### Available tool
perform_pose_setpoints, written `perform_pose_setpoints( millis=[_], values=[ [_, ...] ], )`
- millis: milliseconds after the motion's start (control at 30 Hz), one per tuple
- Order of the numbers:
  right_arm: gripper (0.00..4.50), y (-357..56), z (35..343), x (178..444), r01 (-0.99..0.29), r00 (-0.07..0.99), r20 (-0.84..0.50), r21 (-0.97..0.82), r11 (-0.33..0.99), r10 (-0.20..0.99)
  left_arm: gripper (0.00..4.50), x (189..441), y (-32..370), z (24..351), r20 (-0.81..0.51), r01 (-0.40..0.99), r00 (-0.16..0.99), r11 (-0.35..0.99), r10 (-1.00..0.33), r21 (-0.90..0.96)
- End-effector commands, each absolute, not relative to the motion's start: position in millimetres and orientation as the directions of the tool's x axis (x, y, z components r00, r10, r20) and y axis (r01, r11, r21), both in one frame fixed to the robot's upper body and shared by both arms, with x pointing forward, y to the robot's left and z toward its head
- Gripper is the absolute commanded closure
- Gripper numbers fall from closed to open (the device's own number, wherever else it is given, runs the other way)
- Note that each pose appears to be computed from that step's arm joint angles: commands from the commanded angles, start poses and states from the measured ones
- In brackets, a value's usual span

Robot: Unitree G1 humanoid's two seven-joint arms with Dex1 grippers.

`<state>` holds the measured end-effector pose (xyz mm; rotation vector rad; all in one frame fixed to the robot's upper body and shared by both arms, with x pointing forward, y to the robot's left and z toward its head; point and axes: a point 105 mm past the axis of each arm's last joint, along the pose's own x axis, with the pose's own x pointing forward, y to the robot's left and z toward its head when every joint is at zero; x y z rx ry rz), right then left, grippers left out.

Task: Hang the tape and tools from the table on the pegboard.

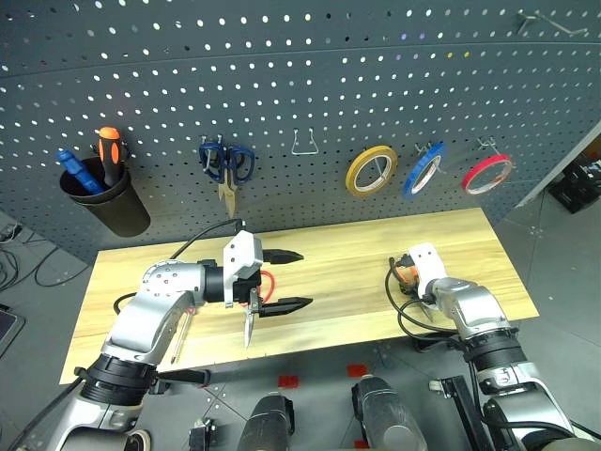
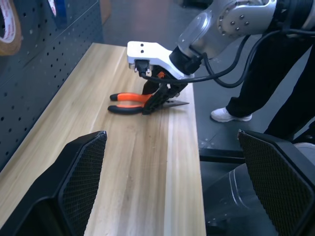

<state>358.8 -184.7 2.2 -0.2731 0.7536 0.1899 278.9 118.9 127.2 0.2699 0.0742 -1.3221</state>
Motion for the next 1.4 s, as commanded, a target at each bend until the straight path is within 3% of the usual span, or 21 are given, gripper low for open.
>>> perform_pose_setpoints(
  millis=[33, 200, 333, 467, 600, 800, 1100, 1233, 1400],
  values=[
    [2.38, -172.8, 23.4, 368.3, -0.263, 0.794, -0.601, -0.210, 0.942, 0.088, 0.00, 273.1, 122.9, 134.7, -0.173, 0.959, 0.251, 0.220, -0.952, 0.178],
    [2.38, -126.0, 76.0, 356.4, -0.309, 0.888, -0.405, -0.171, 0.936, 0.219, 0.00, 277.7, 145.7, 123.4, -0.250, 0.916, 0.338, 0.257, -0.907, 0.308],
    [2.38, -87.7, 124.7, 333.4, -0.379, 0.913, -0.219, -0.147, 0.914, 0.343, 0.00, 289.9, 161.4, 132.5, -0.185, 0.851, 0.460, 0.372, -0.869, 0.370],
    [2.38, -49.5, 183.0, 299.7, -0.501, 0.859, 0.038, -0.151, 0.852, 0.511, 0.00, 292.3, 181.4, 144.6, -0.089, 0.777, 0.576, 0.511, -0.812, 0.368],
    [2.38, -31.1, 223.9, 290.6, -0.539, 0.796, 0.205, -0.188, 0.821, 0.570, 0.00, 288.2, 198.1, 150.8, -0.005, 0.706, 0.664, 0.625, -0.748, 0.333],
    [2.38, 4.4, 269.9, 314.9, -0.556, 0.700, 0.372, -0.251, 0.792, 0.609, 0.00, 284.0, 204.9, 158.1, 0.044, 0.668, 0.713, 0.697, -0.700, 0.261],
    [2.38, 46.9, 341.5, 346.1, -0.533, 0.596, 0.583, -0.228, 0.815, 0.553, 0.00, 285.6, 193.0, 171.9, 0.072, 0.653, 0.724, 0.716, -0.686, 0.247],
    [2.38, 51.5, 346.5, 355.4, -0.515, 0.576, 0.609, -0.248, 0.821, 0.545, 0.00, 288.0, 186.5, 172.8, 0.079, 0.656, 0.719, 0.712, -0.690, 0.248],
    [2.38, 47.2, 323.4, 375.0, -0.418, 0.577, 0.604, -0.360, 0.834, 0.550, 0.00, 289.9, 178.2, 171.8, 0.086, 0.670, 0.705, 0.701, -0.704, 0.244]
  ],
)
